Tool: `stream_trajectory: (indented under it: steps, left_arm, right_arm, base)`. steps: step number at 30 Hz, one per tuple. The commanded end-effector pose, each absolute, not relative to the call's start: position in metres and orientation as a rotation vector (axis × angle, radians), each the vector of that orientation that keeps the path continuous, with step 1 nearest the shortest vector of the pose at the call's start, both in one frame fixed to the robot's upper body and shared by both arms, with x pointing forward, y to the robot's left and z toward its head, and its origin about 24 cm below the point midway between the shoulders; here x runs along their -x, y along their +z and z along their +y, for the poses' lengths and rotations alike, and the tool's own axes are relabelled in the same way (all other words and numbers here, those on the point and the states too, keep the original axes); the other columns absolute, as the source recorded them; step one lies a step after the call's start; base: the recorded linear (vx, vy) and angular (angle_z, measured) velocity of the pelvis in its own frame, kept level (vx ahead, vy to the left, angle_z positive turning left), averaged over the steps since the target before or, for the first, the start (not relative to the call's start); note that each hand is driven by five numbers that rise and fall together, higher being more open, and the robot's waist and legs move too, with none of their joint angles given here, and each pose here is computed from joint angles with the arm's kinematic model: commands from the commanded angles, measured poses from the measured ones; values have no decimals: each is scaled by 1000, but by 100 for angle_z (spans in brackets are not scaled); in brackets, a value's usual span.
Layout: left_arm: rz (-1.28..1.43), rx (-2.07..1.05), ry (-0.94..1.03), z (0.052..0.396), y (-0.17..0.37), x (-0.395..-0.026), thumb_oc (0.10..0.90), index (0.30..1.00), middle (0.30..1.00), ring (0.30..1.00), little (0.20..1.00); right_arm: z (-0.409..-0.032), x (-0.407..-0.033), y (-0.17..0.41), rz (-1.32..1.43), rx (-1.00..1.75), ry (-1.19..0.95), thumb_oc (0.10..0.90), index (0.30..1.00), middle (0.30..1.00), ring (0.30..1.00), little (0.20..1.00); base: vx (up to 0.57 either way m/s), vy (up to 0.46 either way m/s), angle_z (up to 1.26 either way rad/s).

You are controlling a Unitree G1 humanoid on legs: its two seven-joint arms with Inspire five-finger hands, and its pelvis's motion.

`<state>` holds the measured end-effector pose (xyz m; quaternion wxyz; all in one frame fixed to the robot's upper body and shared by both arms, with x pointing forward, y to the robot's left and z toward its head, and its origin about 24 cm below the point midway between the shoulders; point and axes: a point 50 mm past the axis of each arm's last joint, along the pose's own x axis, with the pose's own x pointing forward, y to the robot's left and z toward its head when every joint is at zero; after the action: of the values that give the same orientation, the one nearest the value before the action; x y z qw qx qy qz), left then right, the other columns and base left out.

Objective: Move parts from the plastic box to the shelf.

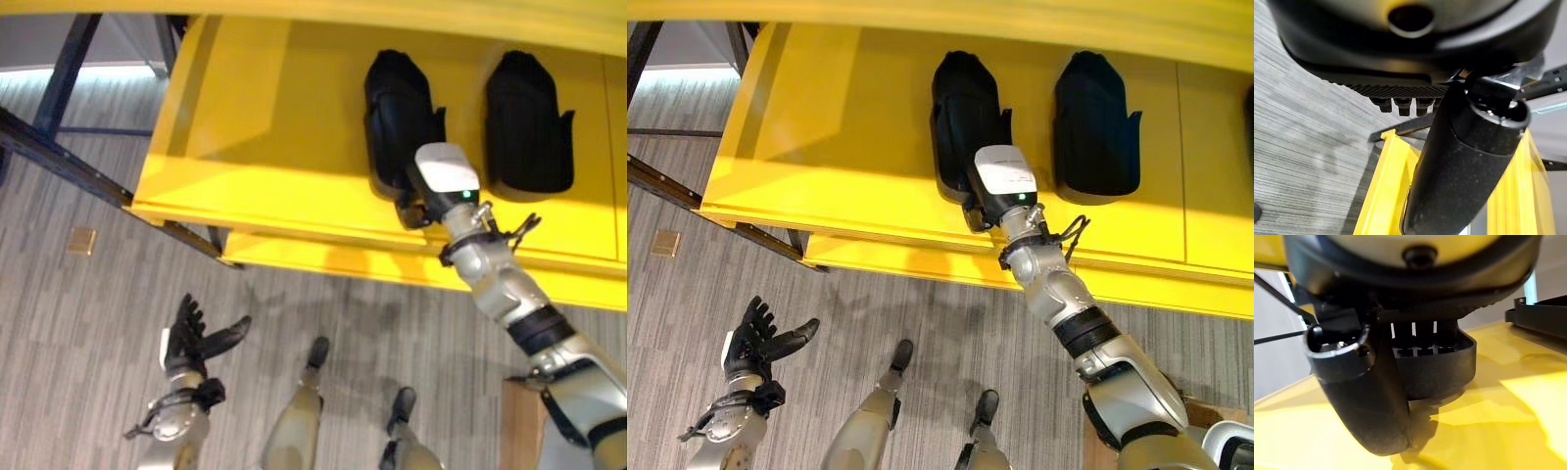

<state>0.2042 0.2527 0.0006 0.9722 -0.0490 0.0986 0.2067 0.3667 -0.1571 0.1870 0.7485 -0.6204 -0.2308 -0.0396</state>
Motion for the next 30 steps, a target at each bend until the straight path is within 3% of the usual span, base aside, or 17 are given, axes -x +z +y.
stream_trajectory:
  steps: [1, 30]
  left_arm:
    - [7, 68, 396, 261, 37, -213, 900, 1000, 1000, 1000, 1000]
    - [-32, 89, 418, 263, 45, -216, 900, 1000, 1000, 1000, 1000]
  right_arm:
    - [-138, -369, 236, -683, 1300, -180, 400, 300, 300, 300, 300]
    - [-98, -365, 263, -819, 1267, -131, 400, 300, 300, 300, 300]
  base:
    - [-44, 42, -1]
    - [-6, 9, 0]
